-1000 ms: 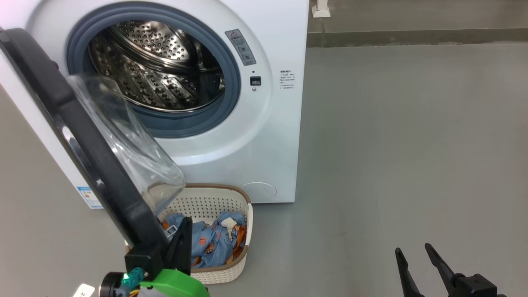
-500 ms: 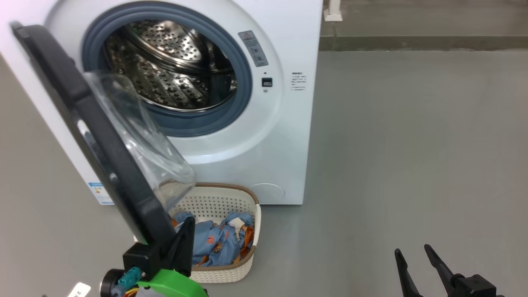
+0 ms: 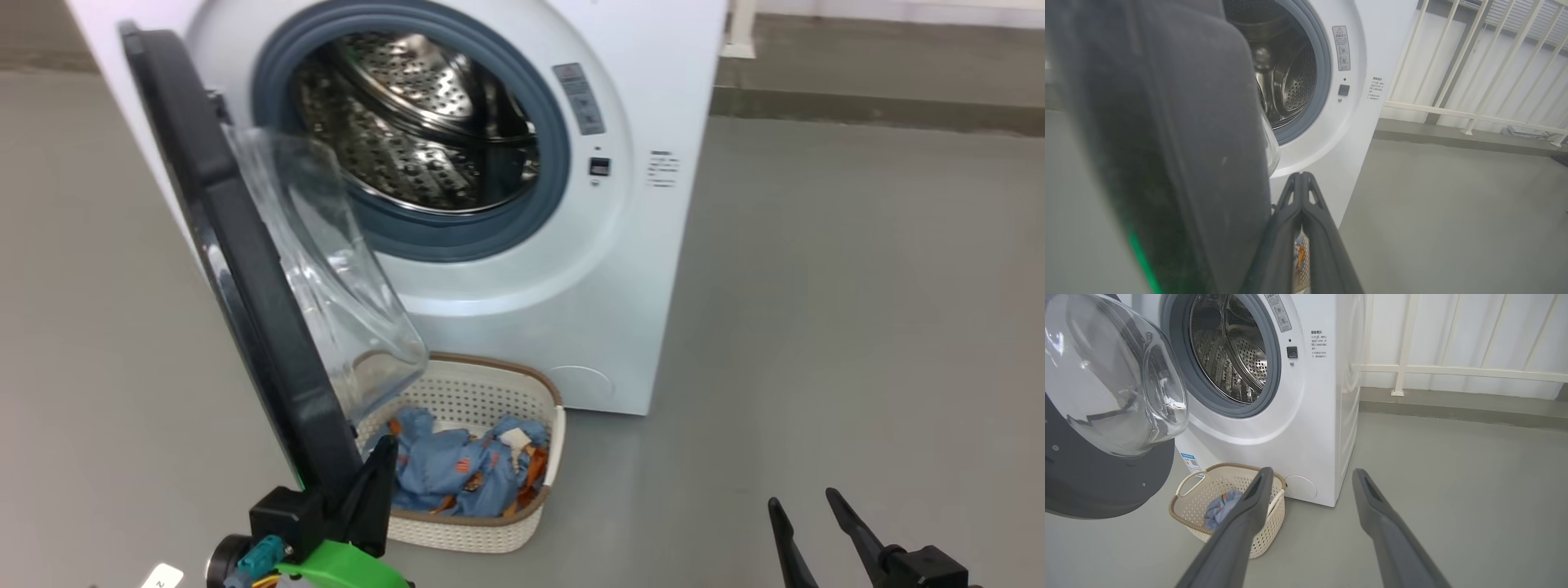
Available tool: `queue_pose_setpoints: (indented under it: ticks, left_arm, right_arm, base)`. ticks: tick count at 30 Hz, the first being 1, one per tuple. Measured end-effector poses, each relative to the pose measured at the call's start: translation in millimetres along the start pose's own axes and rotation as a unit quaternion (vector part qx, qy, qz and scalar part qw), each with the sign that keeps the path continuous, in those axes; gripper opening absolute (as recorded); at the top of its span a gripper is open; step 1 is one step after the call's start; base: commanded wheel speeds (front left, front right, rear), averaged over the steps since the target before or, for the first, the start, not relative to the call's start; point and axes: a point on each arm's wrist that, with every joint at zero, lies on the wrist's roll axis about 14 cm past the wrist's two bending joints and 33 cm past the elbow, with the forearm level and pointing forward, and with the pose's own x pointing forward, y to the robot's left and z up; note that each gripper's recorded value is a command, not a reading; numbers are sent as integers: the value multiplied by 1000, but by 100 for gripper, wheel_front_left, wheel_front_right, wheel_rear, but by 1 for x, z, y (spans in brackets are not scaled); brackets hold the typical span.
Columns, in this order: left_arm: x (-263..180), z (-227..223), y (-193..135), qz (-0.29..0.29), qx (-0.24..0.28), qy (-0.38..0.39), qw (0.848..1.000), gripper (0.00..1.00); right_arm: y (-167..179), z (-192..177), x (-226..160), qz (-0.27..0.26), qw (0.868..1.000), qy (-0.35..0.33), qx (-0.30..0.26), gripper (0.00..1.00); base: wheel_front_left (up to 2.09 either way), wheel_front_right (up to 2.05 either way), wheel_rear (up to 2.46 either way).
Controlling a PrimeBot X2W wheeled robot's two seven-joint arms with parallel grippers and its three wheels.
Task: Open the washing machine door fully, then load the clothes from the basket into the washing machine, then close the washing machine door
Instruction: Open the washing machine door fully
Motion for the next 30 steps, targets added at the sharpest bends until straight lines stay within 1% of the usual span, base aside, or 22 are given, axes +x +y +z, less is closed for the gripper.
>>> queue_pose_setpoints:
  ticks: [7,19,27,30]
  left_arm:
    - [-16,4,24,37,2,-8,999,0]
    - [-46,16,86,131,13,-21,991,0]
    - [-57,21,124,191,12,-23,981,0]
    - [-60,22,136,210,13,-23,977,0]
  right_arm:
    - [24,-2,11,39,999,4,1,100]
    - [61,-8,24,98,995,14,4,100]
    - [67,-23,30,110,993,35,9,100]
    - [69,-29,32,116,992,43,3,100]
  base:
    - [0,0,0]
    - [0,0,0]
    - [0,0,0]
    - [0,0,0]
